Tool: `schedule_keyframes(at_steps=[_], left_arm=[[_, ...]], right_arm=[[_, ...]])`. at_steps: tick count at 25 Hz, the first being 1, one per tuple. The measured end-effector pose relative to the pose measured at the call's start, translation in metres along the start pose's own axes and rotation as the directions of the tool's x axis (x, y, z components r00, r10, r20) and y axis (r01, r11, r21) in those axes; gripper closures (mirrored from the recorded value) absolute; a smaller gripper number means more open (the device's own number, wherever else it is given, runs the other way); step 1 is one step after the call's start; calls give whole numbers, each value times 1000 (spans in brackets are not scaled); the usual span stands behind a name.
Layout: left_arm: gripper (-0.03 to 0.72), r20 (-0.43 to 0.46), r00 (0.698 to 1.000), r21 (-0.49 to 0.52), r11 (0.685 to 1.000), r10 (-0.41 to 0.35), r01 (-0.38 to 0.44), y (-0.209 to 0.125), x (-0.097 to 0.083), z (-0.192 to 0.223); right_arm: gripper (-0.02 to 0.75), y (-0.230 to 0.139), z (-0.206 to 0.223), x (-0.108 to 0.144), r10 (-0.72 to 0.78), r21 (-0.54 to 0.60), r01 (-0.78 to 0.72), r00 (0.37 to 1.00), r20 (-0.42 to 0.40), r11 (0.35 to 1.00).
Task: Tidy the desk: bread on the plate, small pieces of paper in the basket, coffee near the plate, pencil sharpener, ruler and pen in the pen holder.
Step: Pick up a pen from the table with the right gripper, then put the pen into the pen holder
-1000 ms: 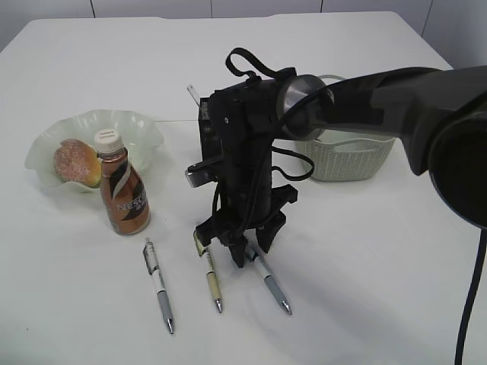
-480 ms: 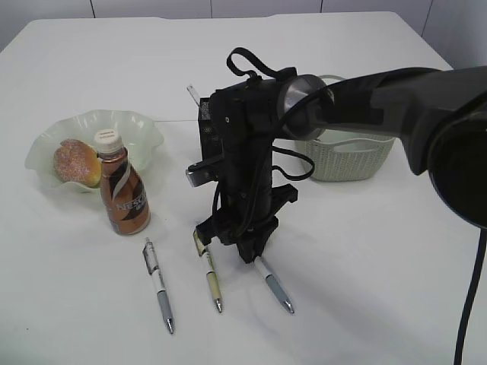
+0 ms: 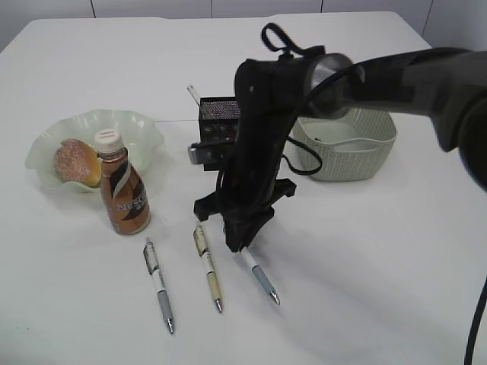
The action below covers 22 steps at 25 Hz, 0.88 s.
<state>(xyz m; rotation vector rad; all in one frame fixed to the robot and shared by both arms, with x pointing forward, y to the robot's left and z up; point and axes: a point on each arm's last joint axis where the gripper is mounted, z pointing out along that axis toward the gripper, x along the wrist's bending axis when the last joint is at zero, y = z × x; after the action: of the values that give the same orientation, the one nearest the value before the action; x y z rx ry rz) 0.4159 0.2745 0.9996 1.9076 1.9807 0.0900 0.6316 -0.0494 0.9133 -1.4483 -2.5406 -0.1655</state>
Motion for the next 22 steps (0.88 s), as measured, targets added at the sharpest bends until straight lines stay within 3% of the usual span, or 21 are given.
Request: schedule_keyframes(at_steps=[8,16,19,22], left_arm=[[255,0,1000,0,1000,0,0,0,0,0],[255,0,1000,-2,1000,0,0,0,0,0],[255,0,1000,-2,1000,0,0,0,0,0],[255,0,1000,5,1000,0,0,0,0,0]], right_arm=[[636,-2,-67,-50,59,-191,-108,967,-250,976],[636,-6,-118,-97,-38,-422,-214,857,-514,881],[636,-2,-133,-108,-146,-556,-227,825,-546,800],[636,6,-145,-111,-262,-706,-212,826,-498,675]])
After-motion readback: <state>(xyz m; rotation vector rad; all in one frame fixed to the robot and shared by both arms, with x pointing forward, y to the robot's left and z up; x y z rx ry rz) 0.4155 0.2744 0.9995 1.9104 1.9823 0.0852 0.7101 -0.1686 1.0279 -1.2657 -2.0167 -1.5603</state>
